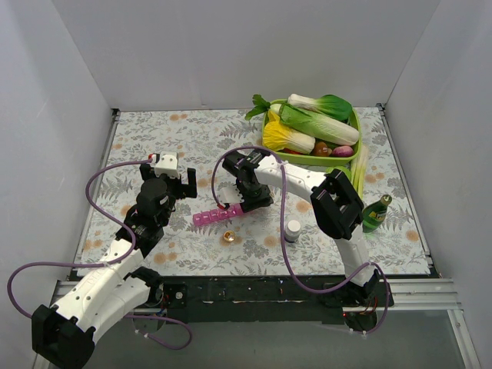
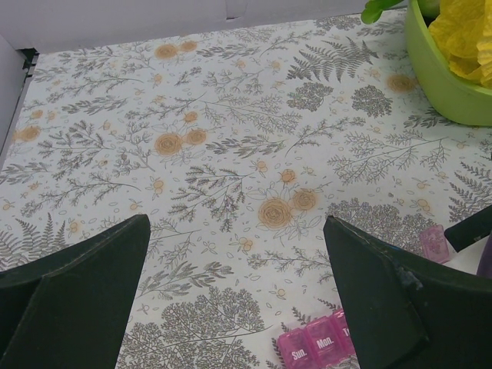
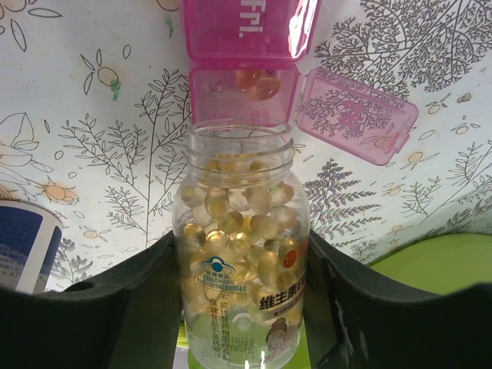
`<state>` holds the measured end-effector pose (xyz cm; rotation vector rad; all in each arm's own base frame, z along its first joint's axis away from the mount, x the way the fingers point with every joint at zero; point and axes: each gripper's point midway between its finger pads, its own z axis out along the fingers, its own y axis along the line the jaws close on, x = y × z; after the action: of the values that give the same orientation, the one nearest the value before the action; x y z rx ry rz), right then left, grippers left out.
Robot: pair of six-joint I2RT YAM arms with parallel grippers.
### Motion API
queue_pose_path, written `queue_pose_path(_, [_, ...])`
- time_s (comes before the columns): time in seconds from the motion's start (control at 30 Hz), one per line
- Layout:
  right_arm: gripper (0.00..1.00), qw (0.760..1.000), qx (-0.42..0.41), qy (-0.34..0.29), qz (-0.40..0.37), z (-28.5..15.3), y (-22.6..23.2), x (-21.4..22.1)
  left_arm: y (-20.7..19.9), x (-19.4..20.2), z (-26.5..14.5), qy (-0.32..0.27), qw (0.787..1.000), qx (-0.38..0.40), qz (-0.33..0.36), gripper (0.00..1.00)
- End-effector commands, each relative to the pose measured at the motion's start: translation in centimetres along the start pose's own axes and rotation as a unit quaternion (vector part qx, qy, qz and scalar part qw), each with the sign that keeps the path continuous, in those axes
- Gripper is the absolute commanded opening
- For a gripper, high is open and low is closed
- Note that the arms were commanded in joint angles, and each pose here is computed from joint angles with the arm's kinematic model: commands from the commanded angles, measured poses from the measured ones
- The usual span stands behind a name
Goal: Sort the pills into containers
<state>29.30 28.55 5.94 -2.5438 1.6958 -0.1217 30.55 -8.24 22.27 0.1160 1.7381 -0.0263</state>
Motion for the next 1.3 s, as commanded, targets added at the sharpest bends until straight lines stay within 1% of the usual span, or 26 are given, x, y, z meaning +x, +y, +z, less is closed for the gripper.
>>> queue_pose_path(0.0, [0.05,1.000,0.017,0.004,-0.008,-0.5,-1.0,-0.5,0.0,-1.0,-0.3,-0.016,1.000,0.004,-0.008,0.98])
queue_pose_path(0.53, [0.05,1.000,0.022,0.000,-0.003,-0.7,-1.3,-0.6,-0.2,-1.0,-0.3,-0.017,1.000,0.007,-0.008,0.98])
queue_pose_path(0.87, [0.04,1.000,0.020,-0.013,0.006,-0.8,-1.3,-0.9,-0.1,-0.9,-0.3,-0.016,1.000,0.007,-0.008,0.98])
queue_pose_path(1.07, [0.05,0.999,0.016,-0.041,0.027,-1.4,-1.4,-0.9,-0.1,-0.7,-0.2,-0.013,1.000,0.006,-0.007,0.98])
queue_pose_path(1.17, [0.04,0.997,0.018,-0.067,0.045,-2.2,-1.7,-1.2,-0.2,-0.7,-0.2,-0.013,1.000,0.006,-0.008,0.98])
queue_pose_path(1.27, [0.04,0.992,0.016,-0.109,0.061,-3.1,-2.0,-1.7,-0.2,-0.5,-0.2,-0.012,1.000,0.007,-0.009,0.98])
